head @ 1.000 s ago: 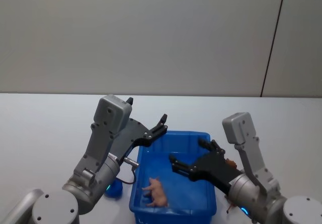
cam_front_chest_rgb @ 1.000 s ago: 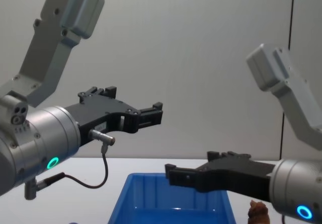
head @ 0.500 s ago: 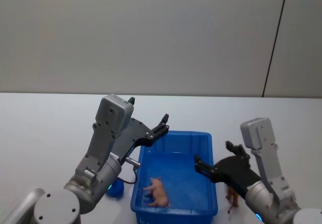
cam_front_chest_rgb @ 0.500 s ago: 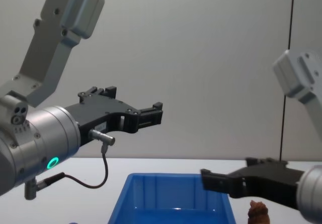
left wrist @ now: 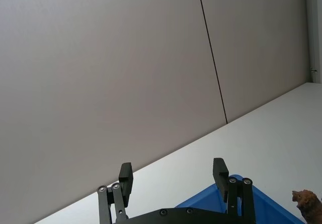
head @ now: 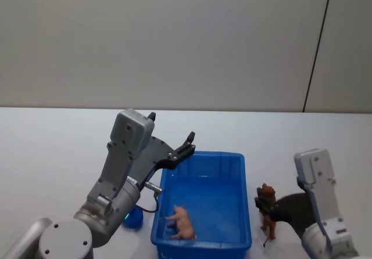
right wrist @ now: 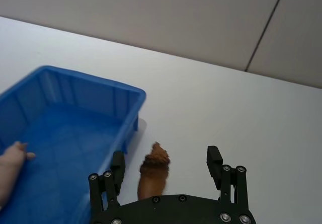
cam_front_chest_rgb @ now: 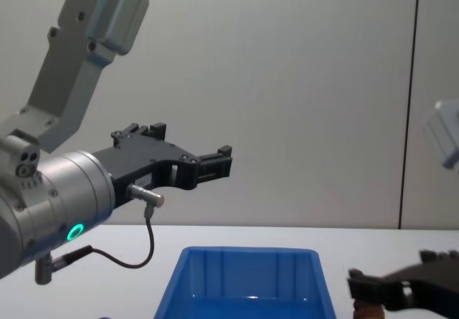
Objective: Pick up the two dolls from the table and place them into the box.
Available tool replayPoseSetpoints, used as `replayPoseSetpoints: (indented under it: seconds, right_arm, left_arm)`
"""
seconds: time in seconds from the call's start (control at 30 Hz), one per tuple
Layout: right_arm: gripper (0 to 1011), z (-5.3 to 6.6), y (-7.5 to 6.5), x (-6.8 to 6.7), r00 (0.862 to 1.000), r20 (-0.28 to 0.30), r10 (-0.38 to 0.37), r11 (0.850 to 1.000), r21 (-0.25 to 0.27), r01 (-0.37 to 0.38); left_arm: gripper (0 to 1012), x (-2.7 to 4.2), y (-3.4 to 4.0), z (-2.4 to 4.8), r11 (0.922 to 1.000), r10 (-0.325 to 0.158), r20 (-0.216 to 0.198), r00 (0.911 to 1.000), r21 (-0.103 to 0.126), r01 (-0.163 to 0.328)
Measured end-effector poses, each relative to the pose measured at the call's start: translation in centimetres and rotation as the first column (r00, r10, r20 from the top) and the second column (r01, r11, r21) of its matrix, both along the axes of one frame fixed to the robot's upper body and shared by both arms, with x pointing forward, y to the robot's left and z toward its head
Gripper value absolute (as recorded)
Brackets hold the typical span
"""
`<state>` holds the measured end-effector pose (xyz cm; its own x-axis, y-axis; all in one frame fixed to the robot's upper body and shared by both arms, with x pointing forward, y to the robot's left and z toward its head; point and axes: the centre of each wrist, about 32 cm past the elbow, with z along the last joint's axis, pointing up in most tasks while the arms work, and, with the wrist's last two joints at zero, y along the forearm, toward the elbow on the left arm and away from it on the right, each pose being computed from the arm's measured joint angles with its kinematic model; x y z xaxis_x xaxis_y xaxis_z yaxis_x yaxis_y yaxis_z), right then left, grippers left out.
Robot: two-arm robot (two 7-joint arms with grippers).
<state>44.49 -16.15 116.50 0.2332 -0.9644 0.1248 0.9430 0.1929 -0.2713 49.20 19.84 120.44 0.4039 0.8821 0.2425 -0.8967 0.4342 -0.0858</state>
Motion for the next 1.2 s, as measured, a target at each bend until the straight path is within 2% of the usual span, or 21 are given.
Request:
replayPoseSetpoints:
  seconds: [0.1, 0.37, 1.2]
  right_arm:
    - [1001, -0.3, 0.1, -0.4, 0.999, -0.018, -0.041, 0.999, -0.027, 0.041]
    - [1001, -1.1, 0.5, -0.9, 0.996, -0.039, -0.077, 0.995, -0.064, 0.074]
    - [1000, -4.4, 2.8, -1.6, 0.996, -0.046, -0.080, 0.989, -0.127, 0.074]
  left_arm:
    - [1003, 0.00, 0.00, 0.00, 1.0000, 0.000, 0.000, 1.0000, 0.000, 0.000]
    - [1003, 0.00, 0.00, 0.00, 1.0000, 0.000, 0.000, 1.0000, 0.000, 0.000]
    - [1003, 0.00, 0.00, 0.00, 1.0000, 0.000, 0.000, 1.0000, 0.000, 0.000]
